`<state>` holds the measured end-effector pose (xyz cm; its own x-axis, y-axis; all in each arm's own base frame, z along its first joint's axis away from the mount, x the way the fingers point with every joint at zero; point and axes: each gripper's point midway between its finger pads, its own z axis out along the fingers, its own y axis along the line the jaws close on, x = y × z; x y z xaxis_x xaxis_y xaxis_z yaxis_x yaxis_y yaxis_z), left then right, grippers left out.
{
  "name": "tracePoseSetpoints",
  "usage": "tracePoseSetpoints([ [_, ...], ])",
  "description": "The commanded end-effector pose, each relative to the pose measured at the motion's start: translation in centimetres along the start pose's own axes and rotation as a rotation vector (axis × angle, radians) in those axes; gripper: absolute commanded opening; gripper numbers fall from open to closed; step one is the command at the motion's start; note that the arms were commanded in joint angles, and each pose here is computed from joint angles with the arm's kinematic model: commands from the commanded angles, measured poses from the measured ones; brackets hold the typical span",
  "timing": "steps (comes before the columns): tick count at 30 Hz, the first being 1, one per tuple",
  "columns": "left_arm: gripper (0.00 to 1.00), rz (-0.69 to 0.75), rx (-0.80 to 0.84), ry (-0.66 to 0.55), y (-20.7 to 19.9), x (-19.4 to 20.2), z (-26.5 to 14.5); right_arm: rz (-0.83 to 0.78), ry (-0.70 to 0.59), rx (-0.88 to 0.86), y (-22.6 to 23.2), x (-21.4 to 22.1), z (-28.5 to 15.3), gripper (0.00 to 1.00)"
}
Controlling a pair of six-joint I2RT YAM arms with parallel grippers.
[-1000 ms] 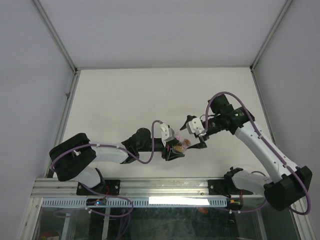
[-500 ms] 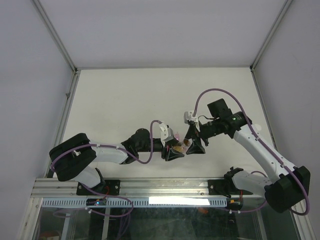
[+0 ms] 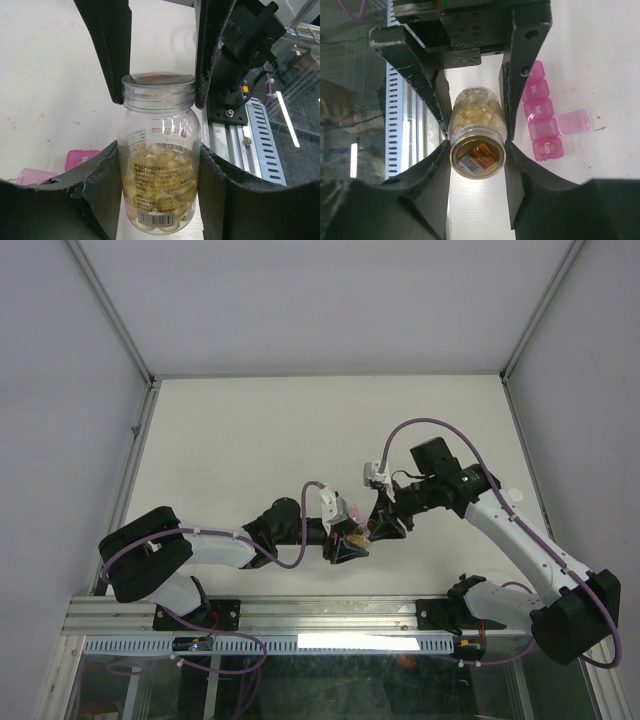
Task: Sort the pills into containers
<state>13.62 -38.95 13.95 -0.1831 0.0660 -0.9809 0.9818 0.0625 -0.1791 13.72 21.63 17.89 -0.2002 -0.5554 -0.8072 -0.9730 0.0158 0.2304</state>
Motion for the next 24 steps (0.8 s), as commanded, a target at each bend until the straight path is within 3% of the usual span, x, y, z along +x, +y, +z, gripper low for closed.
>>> tracePoseSetpoints([
  [1, 0.00, 0.031, 0.017, -0.098, -0.5, -3.3, 0.2, -0.160, -0.002, -0.013, 0.3, -0.7, -0.3, 0.22],
  [11, 0.00, 0.007, 0.127, -0.062, -2.2, -2.4, 0.4, -0.783, 0.004, -0.196, 1.9, -1.5, -1.5, 0.19],
  [15, 0.00, -0.006, 0.149, -0.054, -2.5, -2.2, 0.6, -0.875, 0.003, -0.216, 1.1, -2.2, -1.2, 0.18],
  [20, 0.00, -0.015, 0.152, -0.048, -2.5, -1.8, 0.7, -0.856, -0.020, -0.164, 0.2, -3.0, -1.0, 0.19],
  [21, 0.00, -0.017, 0.147, -0.047, -2.4, -1.8, 0.7, -0.845, -0.029, -0.152, 0.2, -3.2, -1.0, 0.21],
  [22, 0.00, -0.016, 0.144, -0.047, -2.3, -1.7, 0.7, -0.827, -0.040, -0.141, 0.3, -3.3, -0.9, 0.31],
  [24, 0.00, -0.018, 0.137, -0.048, -2.1, -1.7, 0.8, -0.746, -0.077, -0.103, 0.5, -4.0, -1.1, 0.58],
])
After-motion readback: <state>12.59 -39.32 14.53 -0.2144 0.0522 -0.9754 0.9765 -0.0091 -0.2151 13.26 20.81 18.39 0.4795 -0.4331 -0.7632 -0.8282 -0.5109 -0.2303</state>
